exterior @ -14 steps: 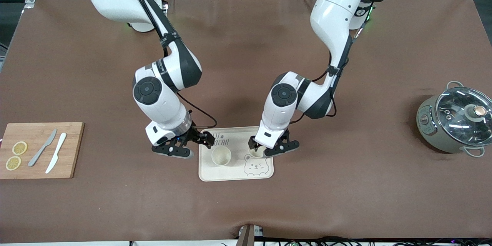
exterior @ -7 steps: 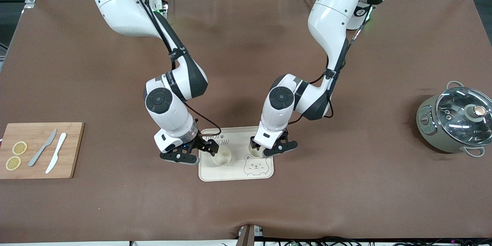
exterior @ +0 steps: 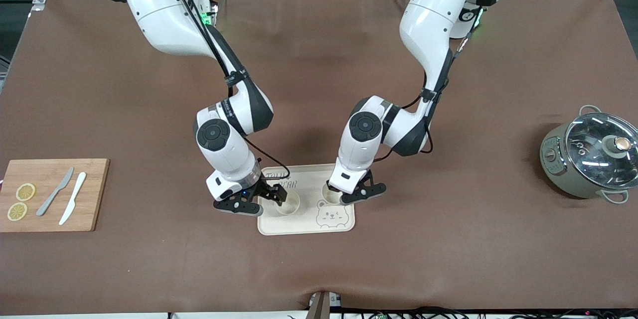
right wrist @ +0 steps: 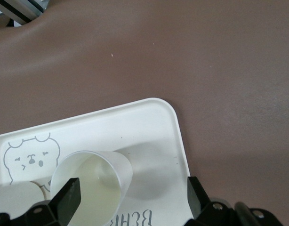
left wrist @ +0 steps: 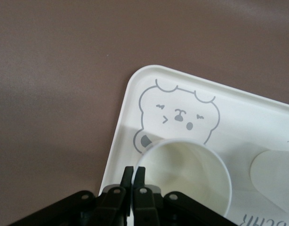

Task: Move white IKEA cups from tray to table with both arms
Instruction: 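Grasp one cup with each gripper by the rim, then carry the cup toward the pot with the left gripper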

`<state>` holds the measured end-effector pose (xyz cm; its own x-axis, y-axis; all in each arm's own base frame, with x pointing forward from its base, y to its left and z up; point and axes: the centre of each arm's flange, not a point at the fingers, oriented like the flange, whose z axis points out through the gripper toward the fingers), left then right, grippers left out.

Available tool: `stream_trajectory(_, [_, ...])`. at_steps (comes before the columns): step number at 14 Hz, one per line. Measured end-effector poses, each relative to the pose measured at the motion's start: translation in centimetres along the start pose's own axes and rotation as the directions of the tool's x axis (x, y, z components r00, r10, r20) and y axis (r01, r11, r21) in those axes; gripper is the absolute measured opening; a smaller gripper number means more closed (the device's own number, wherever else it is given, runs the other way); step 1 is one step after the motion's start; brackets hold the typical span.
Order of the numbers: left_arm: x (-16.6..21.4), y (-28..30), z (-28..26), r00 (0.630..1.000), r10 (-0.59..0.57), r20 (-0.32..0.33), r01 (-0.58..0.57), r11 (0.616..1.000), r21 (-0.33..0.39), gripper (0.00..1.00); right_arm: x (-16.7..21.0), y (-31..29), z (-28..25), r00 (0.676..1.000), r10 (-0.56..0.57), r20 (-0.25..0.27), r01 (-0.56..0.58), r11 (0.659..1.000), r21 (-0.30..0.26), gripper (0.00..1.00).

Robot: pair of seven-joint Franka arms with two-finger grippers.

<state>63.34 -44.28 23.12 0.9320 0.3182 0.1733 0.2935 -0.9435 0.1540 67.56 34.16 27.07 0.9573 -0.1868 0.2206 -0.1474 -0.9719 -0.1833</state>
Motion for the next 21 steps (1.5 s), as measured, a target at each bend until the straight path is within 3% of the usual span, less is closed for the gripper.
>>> stream_trajectory(5, [2.5,-0.6,-2.9,0.999,-0.025,-0.034,0.025,1.000,0.001,0.03,-0.1,0.0,1.2,1.000,-0.002,-0.002,0.002,1.000,0.000,1.00])
stream_trajectory(12, [7.4,-4.2,-8.5,0.995,-0.092,-0.044,0.096,0.992,0.086,0.03,-1.2,-0.4,4.4,1.000,-0.016,-0.014,0.016,1.000,0.006,1.00])
stream_trajectory(16, [11.4,-8.5,-9.4,0.990,-0.139,-0.034,0.142,0.982,0.128,0.03,-1.3,-0.3,5.0,1.000,-0.017,-0.016,0.017,1.000,0.006,1.00])
stream_trajectory(21, [16.3,-15.2,-11.5,0.995,-0.102,0.011,0.098,0.980,0.175,0.03,-1.6,-0.5,5.3,0.999,-0.039,-0.033,0.039,0.999,0.003,1.00])
